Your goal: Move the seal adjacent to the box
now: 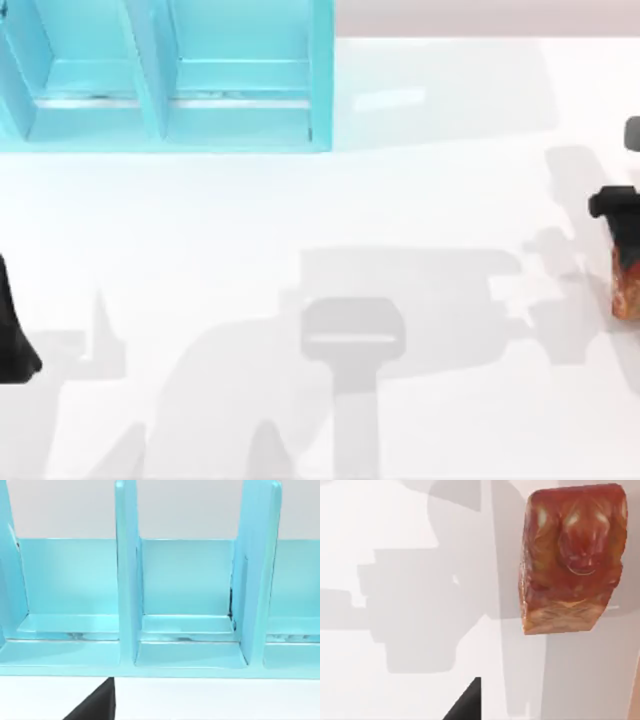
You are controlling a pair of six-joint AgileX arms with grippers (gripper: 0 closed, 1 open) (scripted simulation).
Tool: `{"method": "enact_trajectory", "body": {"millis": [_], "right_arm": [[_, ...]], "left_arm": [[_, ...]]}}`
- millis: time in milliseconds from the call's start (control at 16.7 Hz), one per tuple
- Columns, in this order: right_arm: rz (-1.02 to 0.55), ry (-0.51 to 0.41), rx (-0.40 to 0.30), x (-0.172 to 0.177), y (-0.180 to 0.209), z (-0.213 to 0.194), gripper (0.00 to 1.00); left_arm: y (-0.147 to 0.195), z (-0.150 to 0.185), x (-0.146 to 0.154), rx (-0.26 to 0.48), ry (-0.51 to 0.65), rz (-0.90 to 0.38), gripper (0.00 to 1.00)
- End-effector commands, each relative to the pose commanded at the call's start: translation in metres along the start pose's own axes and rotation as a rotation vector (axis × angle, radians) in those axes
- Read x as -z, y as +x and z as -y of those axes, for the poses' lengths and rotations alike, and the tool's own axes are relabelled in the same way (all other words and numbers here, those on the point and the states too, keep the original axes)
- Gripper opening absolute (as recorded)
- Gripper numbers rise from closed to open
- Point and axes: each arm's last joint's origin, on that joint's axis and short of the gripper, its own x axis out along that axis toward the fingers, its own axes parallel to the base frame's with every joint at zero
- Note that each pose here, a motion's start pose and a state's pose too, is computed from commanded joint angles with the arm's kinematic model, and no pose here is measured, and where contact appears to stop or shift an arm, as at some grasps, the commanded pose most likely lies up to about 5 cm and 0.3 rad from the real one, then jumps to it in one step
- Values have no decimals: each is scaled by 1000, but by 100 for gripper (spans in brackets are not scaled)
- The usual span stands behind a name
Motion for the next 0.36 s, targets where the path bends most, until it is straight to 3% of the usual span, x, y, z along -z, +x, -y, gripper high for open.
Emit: {"method": "enact_trajectory", "body": {"millis": [360], "right_arm": [[0, 0, 0, 0, 0, 0, 100]], "left_arm": [[0, 0, 0, 0, 0, 0, 100]]}}
